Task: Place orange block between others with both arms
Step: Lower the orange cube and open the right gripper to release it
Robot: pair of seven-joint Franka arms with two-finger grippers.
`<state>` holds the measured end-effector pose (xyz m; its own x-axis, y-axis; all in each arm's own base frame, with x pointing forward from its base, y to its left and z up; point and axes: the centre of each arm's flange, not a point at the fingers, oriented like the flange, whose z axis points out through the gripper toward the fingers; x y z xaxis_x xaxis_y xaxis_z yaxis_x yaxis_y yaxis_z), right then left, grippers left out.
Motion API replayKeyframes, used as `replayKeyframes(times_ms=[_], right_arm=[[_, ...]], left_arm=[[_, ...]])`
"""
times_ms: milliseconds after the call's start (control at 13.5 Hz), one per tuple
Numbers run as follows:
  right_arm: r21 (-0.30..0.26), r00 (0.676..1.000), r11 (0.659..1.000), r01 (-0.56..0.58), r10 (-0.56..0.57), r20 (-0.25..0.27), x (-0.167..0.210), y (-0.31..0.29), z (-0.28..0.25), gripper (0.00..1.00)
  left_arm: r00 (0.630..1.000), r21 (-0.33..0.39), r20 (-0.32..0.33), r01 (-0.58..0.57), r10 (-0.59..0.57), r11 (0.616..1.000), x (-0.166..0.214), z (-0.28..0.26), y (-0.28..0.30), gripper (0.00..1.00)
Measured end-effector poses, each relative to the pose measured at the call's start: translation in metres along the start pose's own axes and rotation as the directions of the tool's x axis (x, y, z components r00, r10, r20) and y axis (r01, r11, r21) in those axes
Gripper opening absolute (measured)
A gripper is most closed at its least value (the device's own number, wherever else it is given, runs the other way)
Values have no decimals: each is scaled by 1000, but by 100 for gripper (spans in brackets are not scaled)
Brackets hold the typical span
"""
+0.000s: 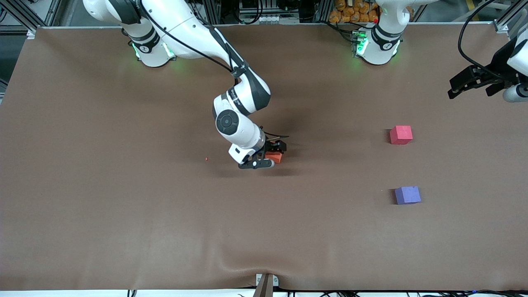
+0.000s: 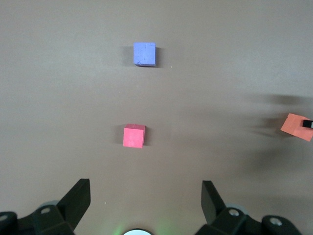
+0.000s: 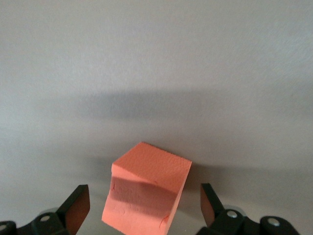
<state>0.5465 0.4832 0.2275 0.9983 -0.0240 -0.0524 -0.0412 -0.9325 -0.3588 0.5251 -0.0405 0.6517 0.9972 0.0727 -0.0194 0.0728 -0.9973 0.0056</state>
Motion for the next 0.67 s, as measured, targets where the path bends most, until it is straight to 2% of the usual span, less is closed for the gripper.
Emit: replayKeyframes(times_ms=[148, 444, 518, 666], right_arm=[[11, 1000, 1000, -11, 11, -6, 10, 3, -18, 100], [16, 998, 999, -42, 41, 41, 38, 21, -97, 100], [-11, 998, 999, -31, 32, 54, 45, 31, -128, 100], [-106, 996, 994, -4, 13, 89, 51, 59, -195, 100]], left_arm=[[1000, 0, 0, 0, 0, 1000, 0, 0, 0, 100], [1000, 0, 1, 0, 0, 1000, 0, 0, 0, 100], [1000, 0, 1, 1, -1, 1000, 0, 0, 0, 100], [1000, 0, 1, 1, -1, 1000, 0, 0, 0, 100]])
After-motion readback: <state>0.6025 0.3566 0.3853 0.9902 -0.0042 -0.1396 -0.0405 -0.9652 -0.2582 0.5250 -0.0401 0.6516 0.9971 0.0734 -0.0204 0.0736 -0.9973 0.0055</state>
